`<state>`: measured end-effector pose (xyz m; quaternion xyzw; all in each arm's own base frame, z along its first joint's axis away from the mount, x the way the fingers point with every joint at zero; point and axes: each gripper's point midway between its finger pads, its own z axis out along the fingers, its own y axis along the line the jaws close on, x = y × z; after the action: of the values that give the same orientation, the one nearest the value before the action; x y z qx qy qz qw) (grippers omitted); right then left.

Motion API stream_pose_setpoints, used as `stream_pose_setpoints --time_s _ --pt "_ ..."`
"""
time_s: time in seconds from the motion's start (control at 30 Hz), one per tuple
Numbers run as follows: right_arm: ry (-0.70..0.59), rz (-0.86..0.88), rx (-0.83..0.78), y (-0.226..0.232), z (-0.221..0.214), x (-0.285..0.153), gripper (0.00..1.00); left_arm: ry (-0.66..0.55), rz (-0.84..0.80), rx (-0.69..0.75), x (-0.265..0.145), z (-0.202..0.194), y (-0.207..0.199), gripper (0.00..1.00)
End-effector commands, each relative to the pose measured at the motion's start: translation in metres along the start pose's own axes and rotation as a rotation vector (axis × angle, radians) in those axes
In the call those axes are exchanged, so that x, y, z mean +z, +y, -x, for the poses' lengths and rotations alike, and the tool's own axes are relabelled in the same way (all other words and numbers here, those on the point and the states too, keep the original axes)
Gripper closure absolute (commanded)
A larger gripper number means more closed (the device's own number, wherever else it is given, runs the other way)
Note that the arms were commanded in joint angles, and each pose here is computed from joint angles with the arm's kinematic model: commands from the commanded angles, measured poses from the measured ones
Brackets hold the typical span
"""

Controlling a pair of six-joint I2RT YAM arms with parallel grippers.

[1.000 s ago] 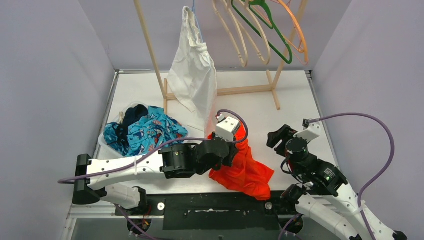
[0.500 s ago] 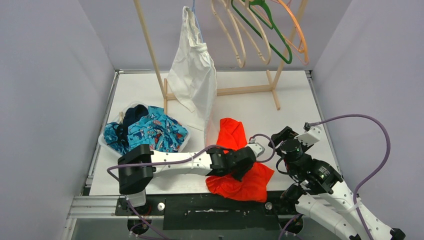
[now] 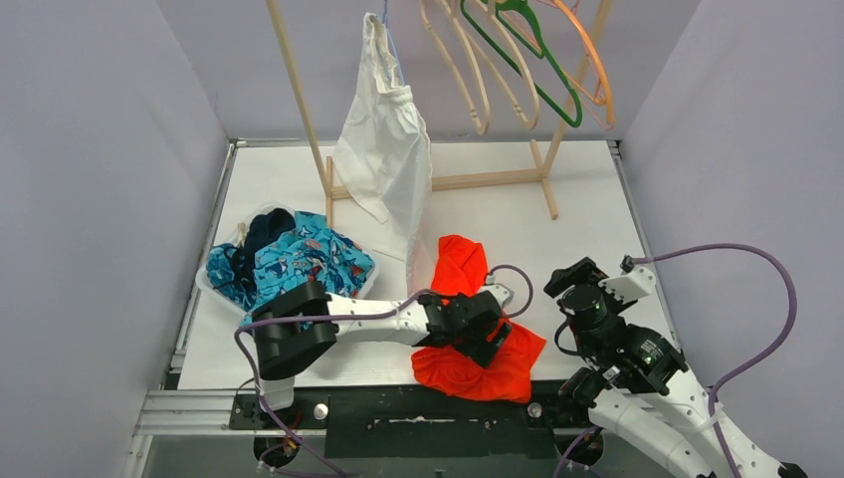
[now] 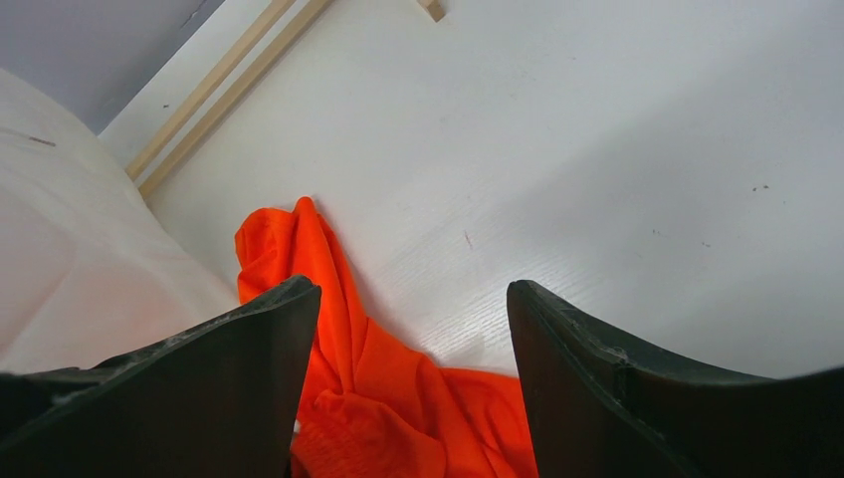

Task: Remove the shorts from the hanger
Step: Pick up the shorts at the center of the board.

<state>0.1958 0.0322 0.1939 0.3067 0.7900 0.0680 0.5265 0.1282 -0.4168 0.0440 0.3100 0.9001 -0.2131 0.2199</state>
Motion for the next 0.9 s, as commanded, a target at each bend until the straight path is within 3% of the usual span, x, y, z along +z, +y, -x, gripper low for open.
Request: stream_pose_setpoints --time_s 0.0,0.17,0.23,0.3,0.37,0.43,0.47,0.7,0.87 --pt "-0.058 -0.022 0.041 -0.004 0.008 0.003 0.3 0.029 0.066 0.057 0.022 -0.025 -0.012 0.18" --pt "-0.079 -0.056 0.084 -0.013 0.012 0.001 0.3 0.088 0.384 0.131 0.028 -0.065 0.041 0.21" --pt "-0.096 -0.065 0.11 -0.018 0.014 0.0 0.3 0.078 0.409 0.142 0.027 -0.071 0.047 0.3" --pt "-0.114 -0.054 0.131 -0.019 0.016 0.0 0.31 0.052 0.406 0.154 0.025 -0.07 0.045 0.48" --pt "-0.123 -0.042 0.135 -0.017 0.018 0.0 0.31 0.024 0.419 0.158 0.021 -0.065 0.044 0.74" --pt "-0.124 -0.044 0.13 -0.017 0.018 0.0 0.31 -0.021 0.45 0.15 0.013 -0.053 0.044 0.95" --pt "-0.123 -0.048 0.126 -0.018 0.017 0.001 0.31 -0.05 0.46 0.143 0.008 -0.044 0.043 1.0" --pt "-0.102 -0.066 0.102 -0.017 0.009 0.005 0.31 -0.365 0.609 0.106 -0.083 0.044 0.053 1.0" --pt "-0.105 -0.052 0.106 -0.011 0.01 0.007 0.31 -0.542 0.632 0.03 -0.157 0.078 0.063 1.0"
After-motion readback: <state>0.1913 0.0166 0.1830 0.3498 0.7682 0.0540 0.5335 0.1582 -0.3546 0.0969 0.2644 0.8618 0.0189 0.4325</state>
